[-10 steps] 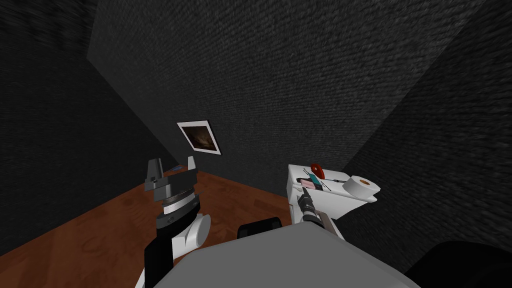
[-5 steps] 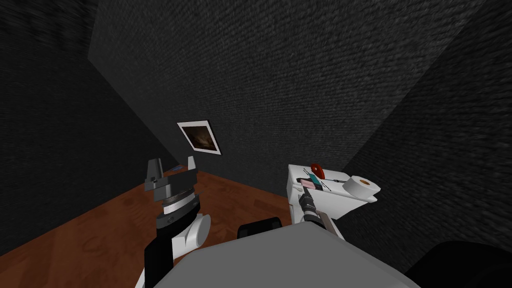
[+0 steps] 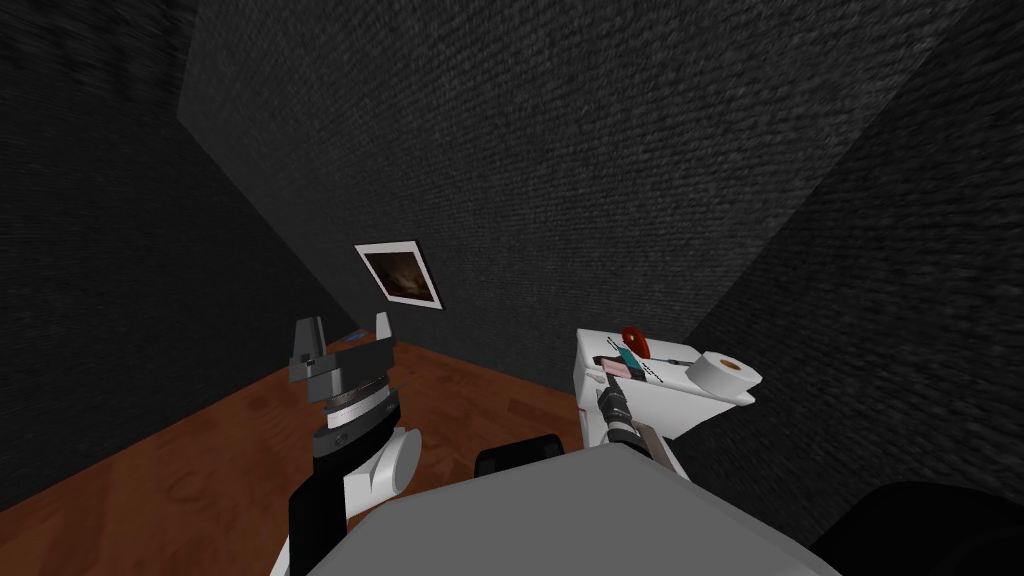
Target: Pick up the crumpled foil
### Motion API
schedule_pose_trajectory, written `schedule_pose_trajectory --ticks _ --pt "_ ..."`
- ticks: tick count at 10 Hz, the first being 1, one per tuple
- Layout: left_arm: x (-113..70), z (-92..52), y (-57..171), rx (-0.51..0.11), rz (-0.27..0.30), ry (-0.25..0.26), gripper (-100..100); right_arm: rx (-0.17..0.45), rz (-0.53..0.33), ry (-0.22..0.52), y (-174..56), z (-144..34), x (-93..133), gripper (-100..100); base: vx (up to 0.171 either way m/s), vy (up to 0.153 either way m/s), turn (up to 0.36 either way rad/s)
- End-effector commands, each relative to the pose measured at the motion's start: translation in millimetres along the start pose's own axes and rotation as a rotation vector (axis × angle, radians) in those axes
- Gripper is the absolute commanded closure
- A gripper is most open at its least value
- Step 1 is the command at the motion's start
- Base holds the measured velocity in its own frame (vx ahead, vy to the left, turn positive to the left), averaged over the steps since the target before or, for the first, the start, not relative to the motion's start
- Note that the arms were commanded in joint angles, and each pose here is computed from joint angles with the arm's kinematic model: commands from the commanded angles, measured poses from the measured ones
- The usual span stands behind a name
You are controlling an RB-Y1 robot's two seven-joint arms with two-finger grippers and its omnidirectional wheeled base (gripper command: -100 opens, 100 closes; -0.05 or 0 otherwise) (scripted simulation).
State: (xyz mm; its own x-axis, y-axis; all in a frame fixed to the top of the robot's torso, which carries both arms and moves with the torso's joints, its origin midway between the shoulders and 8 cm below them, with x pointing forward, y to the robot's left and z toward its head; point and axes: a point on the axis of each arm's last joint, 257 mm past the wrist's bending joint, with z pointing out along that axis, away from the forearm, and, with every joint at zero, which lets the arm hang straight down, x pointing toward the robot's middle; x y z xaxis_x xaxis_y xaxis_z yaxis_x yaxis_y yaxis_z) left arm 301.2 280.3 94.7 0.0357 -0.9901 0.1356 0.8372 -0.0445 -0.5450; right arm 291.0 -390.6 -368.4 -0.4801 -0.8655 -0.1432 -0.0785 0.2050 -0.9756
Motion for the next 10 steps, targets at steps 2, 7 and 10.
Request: schedule_pose_trajectory --ticks 2,7,10 --pt "0.0 0.0 0.0 0.0 0.0 0.0 0 0.028 -0.045 -0.001 -6.3 1.6 4.0 -100 -0.002 0.0 0.008" --pt "0.0 0.0 0.0 0.0 0.0 0.0 0 0.038 -0.061 -0.001 -8.6 2.2 5.3 -100 -0.001 0.0 0.003" --pt "0.0 0.0 0.0 0.0 0.0 0.0 0 0.038 -0.061 -0.001 -8.6 2.2 5.3 -100 0.002 0.0 -0.008"
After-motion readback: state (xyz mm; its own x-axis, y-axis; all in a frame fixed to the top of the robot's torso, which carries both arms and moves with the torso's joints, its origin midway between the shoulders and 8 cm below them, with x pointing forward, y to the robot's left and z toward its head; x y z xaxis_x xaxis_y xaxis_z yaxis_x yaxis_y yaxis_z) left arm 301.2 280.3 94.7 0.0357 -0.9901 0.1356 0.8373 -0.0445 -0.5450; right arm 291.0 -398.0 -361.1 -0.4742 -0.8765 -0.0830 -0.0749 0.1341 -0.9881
